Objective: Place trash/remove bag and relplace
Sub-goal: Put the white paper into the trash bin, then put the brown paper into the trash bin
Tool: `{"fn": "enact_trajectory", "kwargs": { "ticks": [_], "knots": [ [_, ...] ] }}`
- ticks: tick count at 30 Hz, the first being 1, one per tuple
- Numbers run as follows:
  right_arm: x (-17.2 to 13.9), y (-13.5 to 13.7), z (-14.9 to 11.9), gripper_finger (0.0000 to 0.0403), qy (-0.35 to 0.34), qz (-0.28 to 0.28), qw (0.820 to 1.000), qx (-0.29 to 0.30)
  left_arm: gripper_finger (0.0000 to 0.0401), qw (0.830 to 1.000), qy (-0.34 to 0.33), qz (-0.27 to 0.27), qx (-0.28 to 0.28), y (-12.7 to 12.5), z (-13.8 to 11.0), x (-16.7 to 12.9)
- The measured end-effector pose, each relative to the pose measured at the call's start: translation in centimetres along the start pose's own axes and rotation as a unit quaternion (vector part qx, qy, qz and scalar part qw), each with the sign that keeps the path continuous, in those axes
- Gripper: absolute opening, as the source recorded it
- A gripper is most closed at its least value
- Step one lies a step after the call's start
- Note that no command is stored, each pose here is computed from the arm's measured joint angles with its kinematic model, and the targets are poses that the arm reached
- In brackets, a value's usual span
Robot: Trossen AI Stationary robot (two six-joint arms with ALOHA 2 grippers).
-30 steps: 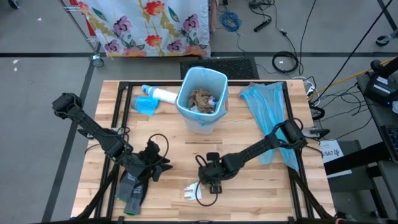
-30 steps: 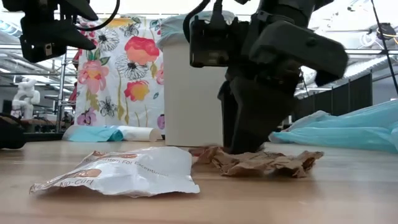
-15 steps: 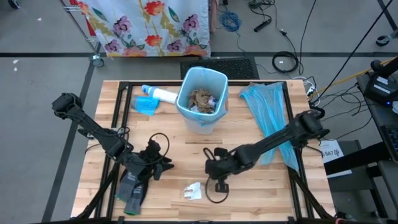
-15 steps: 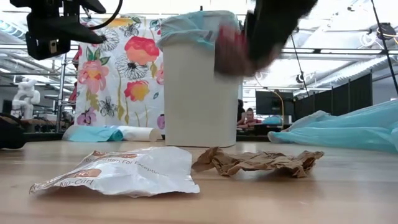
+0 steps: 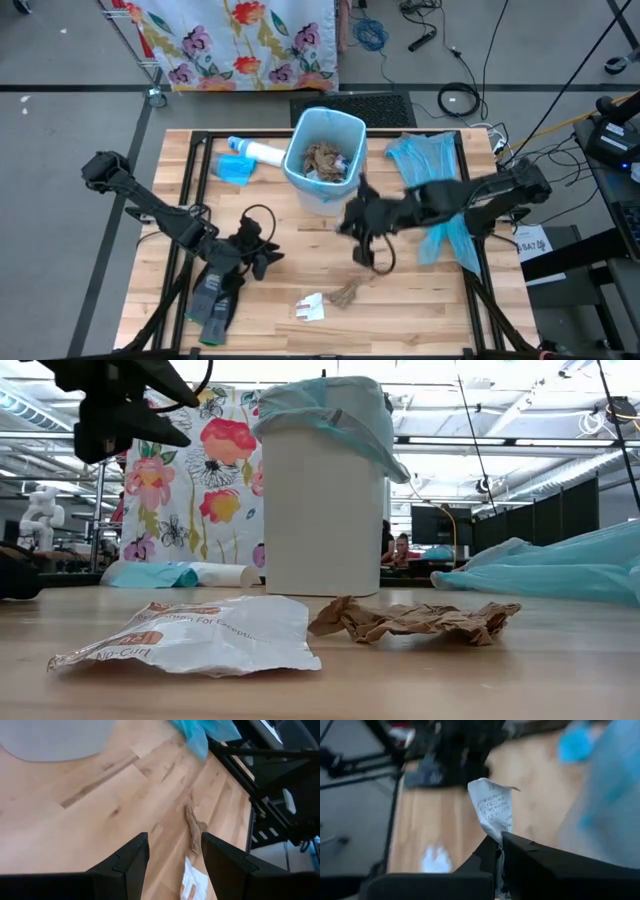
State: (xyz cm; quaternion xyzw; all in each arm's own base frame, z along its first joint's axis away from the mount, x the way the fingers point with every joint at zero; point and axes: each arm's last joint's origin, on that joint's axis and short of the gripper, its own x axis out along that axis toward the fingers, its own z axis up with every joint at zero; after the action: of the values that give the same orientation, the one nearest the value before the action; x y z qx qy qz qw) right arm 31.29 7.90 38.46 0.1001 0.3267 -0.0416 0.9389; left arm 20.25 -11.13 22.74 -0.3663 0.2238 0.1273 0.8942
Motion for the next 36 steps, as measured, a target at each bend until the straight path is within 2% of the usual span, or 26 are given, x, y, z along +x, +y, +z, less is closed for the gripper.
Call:
{"fn": "enact_trajectory", "kwargs": {
  "ticks": [5, 9, 14, 19, 24, 29, 32, 36],
  "knots": [
    [-2.3, -2.9, 4.7, 0.0000, -0.078, -0.057, 0.995, -0.029, 0.0183, 1.000, -0.008, 0.010, 0.019, 0.3, 0.5, 0.3],
    [-3.4, -6.6, 6.8, 0.0000, -0.111, -0.109, 0.988, -0.022, 0.0183, 0.999, -0.015, 0.018, 0.032, 0.6, 1.0, 0.6],
    [-3.2, -11.4, 7.6, 0.0009, -0.106, -0.172, 0.979, 0.019, 0.0183, 0.998, -0.015, 0.030, 0.044, 1.1, 1.6, 1.0],
    [-1.8, -14.4, 7.6, 0.0044, -0.081, -0.206, 0.974, 0.045, 0.0183, 0.998, -0.006, 0.051, 0.047, 1.9, 2.3, 1.4],
    [0.5, -16.2, 7.4, 0.0106, -0.052, -0.175, 0.980, 0.083, 0.0183, 0.997, 0.016, 0.046, 0.068, 2.4, 3.1, 1.9],
    [1.8, -17.2, 6.6, 0.0165, -0.005, -0.180, 0.978, 0.103, 0.0183, 0.994, 0.024, 0.047, 0.094, 3.0, 3.8, 2.2],
    [0.7, -17.3, 6.1, 0.0188, 0.016, -0.187, 0.977, 0.106, 0.0183, 0.993, 0.026, 0.049, 0.104, 3.4, 4.3, 2.4],
    [-2.8, -16.5, 5.4, 0.0204, 0.025, -0.188, 0.974, 0.122, 0.0183, 0.991, 0.020, 0.060, 0.119, 3.9, 5.0, 2.7]
  ]
}}
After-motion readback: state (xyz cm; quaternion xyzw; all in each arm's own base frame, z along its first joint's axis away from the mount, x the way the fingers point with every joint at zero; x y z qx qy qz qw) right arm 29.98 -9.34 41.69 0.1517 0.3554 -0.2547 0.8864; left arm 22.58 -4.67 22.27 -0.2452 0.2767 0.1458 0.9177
